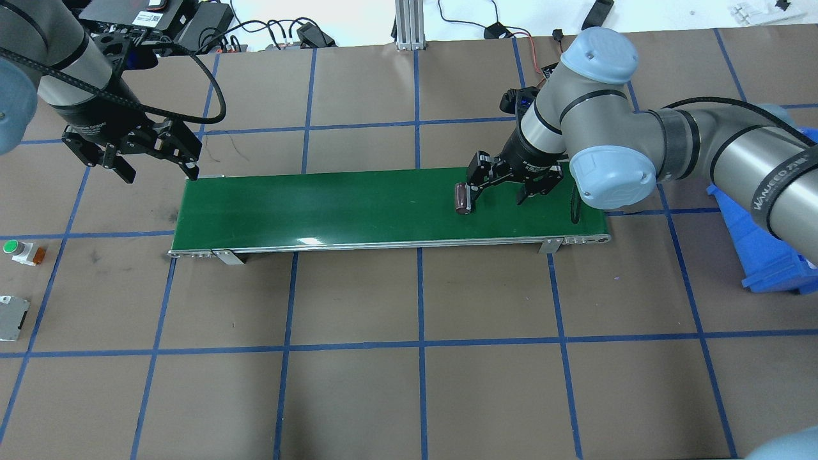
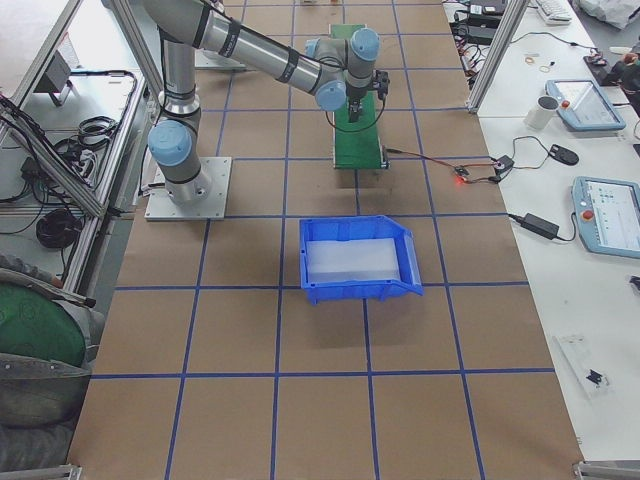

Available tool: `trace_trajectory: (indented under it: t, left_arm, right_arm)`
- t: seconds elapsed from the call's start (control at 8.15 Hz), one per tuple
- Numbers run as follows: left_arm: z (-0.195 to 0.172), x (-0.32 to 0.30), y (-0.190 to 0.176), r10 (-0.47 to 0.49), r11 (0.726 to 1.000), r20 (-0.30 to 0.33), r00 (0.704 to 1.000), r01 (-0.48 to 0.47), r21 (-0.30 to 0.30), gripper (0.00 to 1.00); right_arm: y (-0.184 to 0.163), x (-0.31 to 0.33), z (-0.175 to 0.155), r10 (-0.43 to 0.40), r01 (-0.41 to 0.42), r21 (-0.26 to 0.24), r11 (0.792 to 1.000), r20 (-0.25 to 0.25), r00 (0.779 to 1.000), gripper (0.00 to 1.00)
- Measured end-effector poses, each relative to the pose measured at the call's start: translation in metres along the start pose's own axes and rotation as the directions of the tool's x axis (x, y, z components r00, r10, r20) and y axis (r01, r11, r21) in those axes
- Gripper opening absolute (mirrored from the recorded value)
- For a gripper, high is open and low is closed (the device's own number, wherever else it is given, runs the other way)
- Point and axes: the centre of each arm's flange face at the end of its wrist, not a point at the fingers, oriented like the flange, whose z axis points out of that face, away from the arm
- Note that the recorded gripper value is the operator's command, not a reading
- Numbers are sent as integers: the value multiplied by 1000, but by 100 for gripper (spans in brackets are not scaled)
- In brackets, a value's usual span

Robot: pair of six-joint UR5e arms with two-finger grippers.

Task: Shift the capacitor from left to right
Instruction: 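Lift the capacitor with the right gripper and carry it over the blue bin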

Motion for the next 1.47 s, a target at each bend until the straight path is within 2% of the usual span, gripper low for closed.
trace_trajectory:
  t: [0.37, 0.49, 0.74, 0.86, 0.98, 1.1, 1.47]
  left_arm:
    - [0, 0, 0, 0, 1000, 0, 1000, 0, 1, 100]
    - [0, 0, 0, 0, 1000, 0, 1000, 0, 1, 100]
    - [0, 0, 0, 0, 1000, -1, 1000, 0, 1, 100]
    - [0, 0, 0, 0, 1000, -1, 1000, 0, 1, 100]
    - [0, 0, 0, 0, 1000, -1, 1000, 0, 1, 100]
    - [0, 0, 0, 1, 1000, -1, 1000, -1, 1, 100]
    - [0, 0, 0, 0, 1000, -2, 1000, 0, 1, 100]
  right_arm:
    - [-8, 7, 20, 9, -9, -9, 1000, -20, 1000, 85]
    - [-10, 8, 24, 11, -11, -2, 1000, -19, 1000, 75]
    - [-14, 8, 25, 18, -17, 16, 1000, -21, 1000, 15]
    - [-15, 9, 22, 54, -53, 27, 998, -34, 998, 0]
    - [-16, 9, 19, 89, -88, 34, 996, -44, 995, 0]
    - [-14, 9, 18, 110, -109, 13, 994, -50, 993, 0]
    - [-10, 13, 22, 100, -103, -33, 994, -67, 993, 0]
